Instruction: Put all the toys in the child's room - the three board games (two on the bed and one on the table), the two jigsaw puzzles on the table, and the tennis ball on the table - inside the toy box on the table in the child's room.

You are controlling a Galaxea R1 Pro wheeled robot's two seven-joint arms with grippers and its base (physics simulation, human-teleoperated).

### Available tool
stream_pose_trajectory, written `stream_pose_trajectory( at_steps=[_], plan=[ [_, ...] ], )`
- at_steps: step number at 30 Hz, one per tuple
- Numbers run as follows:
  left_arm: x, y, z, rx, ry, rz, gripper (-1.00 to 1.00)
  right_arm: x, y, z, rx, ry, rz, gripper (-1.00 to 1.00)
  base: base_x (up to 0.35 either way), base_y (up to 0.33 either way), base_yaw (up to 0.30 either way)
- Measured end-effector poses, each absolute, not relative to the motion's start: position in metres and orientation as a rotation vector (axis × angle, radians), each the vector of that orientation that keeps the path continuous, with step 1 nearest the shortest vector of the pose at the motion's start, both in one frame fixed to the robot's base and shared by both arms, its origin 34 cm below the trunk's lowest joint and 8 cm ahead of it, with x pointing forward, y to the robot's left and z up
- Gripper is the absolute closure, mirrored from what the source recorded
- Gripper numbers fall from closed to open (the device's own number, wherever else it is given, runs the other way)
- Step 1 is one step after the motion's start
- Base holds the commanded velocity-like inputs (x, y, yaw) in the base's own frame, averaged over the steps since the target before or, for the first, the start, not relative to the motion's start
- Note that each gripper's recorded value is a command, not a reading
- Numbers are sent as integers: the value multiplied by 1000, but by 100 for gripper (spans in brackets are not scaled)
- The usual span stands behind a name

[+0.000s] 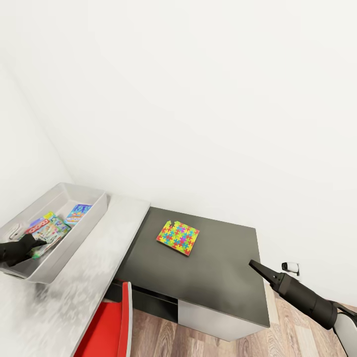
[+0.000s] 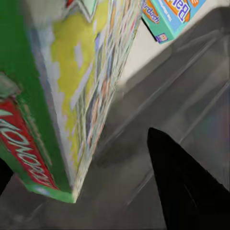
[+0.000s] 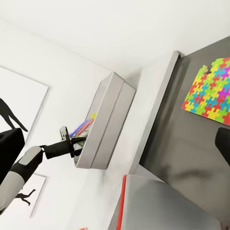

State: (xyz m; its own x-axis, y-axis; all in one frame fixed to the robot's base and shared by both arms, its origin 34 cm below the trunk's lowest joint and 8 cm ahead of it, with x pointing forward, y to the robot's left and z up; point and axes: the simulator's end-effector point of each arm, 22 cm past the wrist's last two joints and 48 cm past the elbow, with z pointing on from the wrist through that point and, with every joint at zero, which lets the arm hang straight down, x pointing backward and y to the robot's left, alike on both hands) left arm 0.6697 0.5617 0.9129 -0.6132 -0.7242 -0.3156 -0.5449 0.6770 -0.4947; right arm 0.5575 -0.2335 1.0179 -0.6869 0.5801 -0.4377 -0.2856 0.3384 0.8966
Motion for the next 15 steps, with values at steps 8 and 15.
stream_pose_trajectory(
  at_steps=[8, 15],
  plan=[
    [669, 566, 915, -981, 2393, -474, -100, 557, -233, 1018, 260, 1844, 1445, -100, 0, 0, 0],
    [668, 569, 917, -983, 2388, -473, -100, 557, -233, 1018, 260, 1844, 1445, -100, 0, 0, 0]
  ],
)
